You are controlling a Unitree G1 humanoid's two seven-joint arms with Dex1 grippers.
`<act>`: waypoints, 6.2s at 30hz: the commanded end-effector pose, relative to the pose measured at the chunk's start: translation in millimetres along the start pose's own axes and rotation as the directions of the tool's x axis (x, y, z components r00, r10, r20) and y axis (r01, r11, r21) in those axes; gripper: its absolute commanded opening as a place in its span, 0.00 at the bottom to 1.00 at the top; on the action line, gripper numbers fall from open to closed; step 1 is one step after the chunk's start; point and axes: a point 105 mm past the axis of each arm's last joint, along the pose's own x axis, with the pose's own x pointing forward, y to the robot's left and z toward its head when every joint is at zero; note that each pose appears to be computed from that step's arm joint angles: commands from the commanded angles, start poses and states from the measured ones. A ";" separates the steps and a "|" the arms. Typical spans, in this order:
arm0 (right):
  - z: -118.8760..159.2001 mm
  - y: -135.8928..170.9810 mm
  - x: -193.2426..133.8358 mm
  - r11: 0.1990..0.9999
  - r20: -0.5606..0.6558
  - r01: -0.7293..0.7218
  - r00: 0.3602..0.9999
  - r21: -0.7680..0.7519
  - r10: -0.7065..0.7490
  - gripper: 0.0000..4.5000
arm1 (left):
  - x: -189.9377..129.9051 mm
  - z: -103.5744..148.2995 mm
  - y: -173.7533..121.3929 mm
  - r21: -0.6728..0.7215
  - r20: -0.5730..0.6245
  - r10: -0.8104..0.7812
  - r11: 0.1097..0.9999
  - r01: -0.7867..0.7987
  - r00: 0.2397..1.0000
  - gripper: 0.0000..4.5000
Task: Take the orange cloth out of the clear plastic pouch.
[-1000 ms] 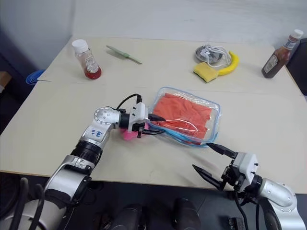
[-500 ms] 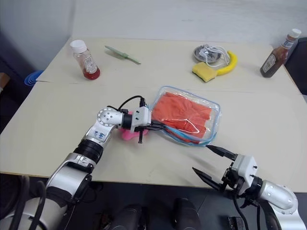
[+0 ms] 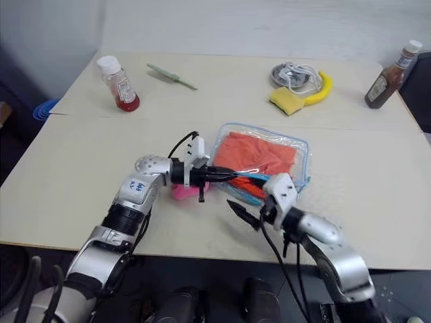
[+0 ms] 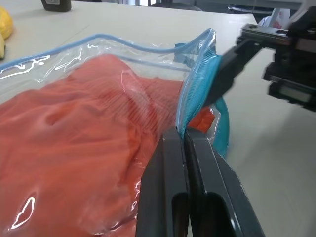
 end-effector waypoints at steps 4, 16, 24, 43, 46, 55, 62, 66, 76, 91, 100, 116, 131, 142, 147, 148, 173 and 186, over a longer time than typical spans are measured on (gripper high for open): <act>-0.8 -10.8 17.2 0.977 -0.037 0.086 0.995 -0.195 -0.095 1.00 | -3.0 12.4 -2.5 0.036 0.026 0.012 0.999 -0.013 1.000 0.00; -37.7 -15.6 42.4 0.967 -0.240 0.035 0.966 -0.253 -0.098 1.00 | 0.6 18.5 0.3 0.027 0.051 0.024 0.999 -0.026 0.998 0.00; 4.6 11.9 38.2 0.991 0.032 -0.093 0.995 0.099 0.090 1.00 | -4.1 18.8 5.0 0.032 0.050 0.051 0.998 -0.053 0.997 0.00; -16.4 0.7 44.1 0.994 -0.055 0.104 0.993 -0.026 -0.105 1.00 | -3.4 16.2 0.1 0.038 0.055 0.056 0.998 -0.058 0.997 0.00; -18.5 1.5 48.3 0.971 -0.099 0.051 0.992 -0.235 -0.076 1.00 | -1.8 18.0 0.9 0.041 0.060 0.054 0.998 -0.057 0.997 0.00; 3.2 6.0 59.4 0.998 0.048 0.058 0.997 0.015 -0.059 1.00 | -0.1 21.7 2.5 0.049 0.067 0.051 0.997 -0.054 0.996 0.00; 5.9 10.2 34.2 0.981 0.120 -0.001 0.993 0.192 -0.022 1.00 | -4.2 20.5 4.5 0.049 0.065 0.072 0.996 -0.075 0.995 0.00; 3.5 -2.8 21.8 0.976 0.100 0.088 0.989 0.201 -0.110 1.00 | -6.1 20.6 4.3 0.048 0.068 0.080 0.995 -0.083 0.995 0.00; -0.1 -16.5 26.4 0.972 0.049 0.231 0.972 -0.037 -0.229 1.00 | -7.3 18.6 -4.2 0.038 0.070 0.069 0.997 -0.072 0.995 0.00; -14.6 -10.4 50.6 0.941 -0.071 0.103 0.989 -0.323 -0.133 1.00 | -10.1 25.2 -4.4 0.036 0.073 0.075 0.996 -0.078 0.995 0.00; -28.8 -20.7 59.9 0.946 -0.178 0.076 0.974 -0.315 -0.137 1.00 | -8.5 26.8 -3.9 0.043 0.071 0.070 0.996 -0.073 0.995 0.00; -54.0 -50.3 48.7 0.986 -0.386 0.049 0.916 -0.156 -0.107 0.28 | -11.7 23.4 0.2 0.027 0.075 0.102 0.994 -0.104 0.992 0.00; 14.7 4.6 -9.6 0.842 -0.077 -0.520 0.854 -0.143 0.515 0.00 | -15.5 24.1 9.9 -0.056 0.116 0.192 0.981 -0.187 0.974 0.00; 69.0 9.6 -99.1 0.863 0.125 -0.493 0.869 0.116 0.479 0.00 | -26.6 12.5 7.8 -0.057 0.064 0.219 0.975 -0.216 0.974 0.00; 97.7 -50.1 -131.6 0.983 0.133 -0.181 0.975 0.020 0.177 0.00 | -41.7 4.8 3.4 -0.046 0.038 0.222 0.974 -0.220 0.974 0.00; 105.8 -65.0 -141.3 0.993 0.130 -0.115 0.985 -0.019 0.116 0.00 | -44.6 2.2 1.8 -0.046 0.031 0.218 0.975 -0.217 0.975 0.00; -3.2 -110.3 -175.6 0.965 -0.182 -0.077 0.983 -0.250 0.031 0.73 | -85.2 12.8 -22.1 -0.002 0.090 0.133 0.991 -0.133 0.987 0.61; -27.1 -17.8 -138.1 0.942 -0.099 -0.304 0.951 -0.144 0.292 1.00 | -202.3 -56.6 -101.7 -0.053 -0.233 0.290 0.949 -0.310 0.928 0.92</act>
